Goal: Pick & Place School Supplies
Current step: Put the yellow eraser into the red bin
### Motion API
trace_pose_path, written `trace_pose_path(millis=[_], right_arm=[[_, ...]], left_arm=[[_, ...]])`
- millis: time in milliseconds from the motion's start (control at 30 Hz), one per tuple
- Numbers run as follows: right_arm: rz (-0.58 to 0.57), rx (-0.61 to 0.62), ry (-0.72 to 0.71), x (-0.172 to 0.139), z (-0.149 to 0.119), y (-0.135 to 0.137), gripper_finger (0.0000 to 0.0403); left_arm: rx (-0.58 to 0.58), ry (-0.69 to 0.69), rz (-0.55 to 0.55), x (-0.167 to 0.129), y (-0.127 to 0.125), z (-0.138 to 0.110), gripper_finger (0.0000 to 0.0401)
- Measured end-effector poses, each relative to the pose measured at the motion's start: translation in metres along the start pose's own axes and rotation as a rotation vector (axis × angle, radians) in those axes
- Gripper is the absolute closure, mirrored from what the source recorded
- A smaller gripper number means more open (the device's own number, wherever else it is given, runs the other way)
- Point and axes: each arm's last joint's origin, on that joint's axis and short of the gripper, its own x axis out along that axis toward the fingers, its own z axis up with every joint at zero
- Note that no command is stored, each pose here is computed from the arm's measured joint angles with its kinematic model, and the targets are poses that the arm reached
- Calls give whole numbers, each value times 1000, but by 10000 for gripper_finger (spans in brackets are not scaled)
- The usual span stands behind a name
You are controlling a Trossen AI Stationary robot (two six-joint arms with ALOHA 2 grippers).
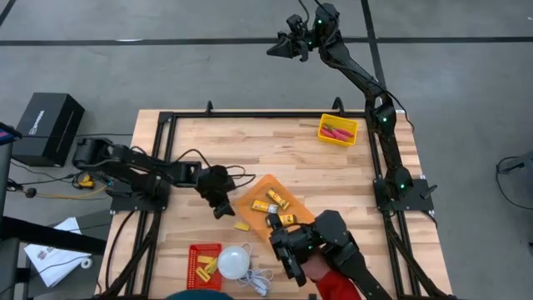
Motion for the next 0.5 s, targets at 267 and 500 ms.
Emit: trace_pose_path(millis=[267, 500], right_arm=[[-13, 5, 3, -6, -1, -3, 402], [-16, 14, 7, -14, -1, -5, 402]], left_arm=[[41, 33, 9, 25, 8, -1, 401], [63, 67, -85, 50, 17, 0, 401]])
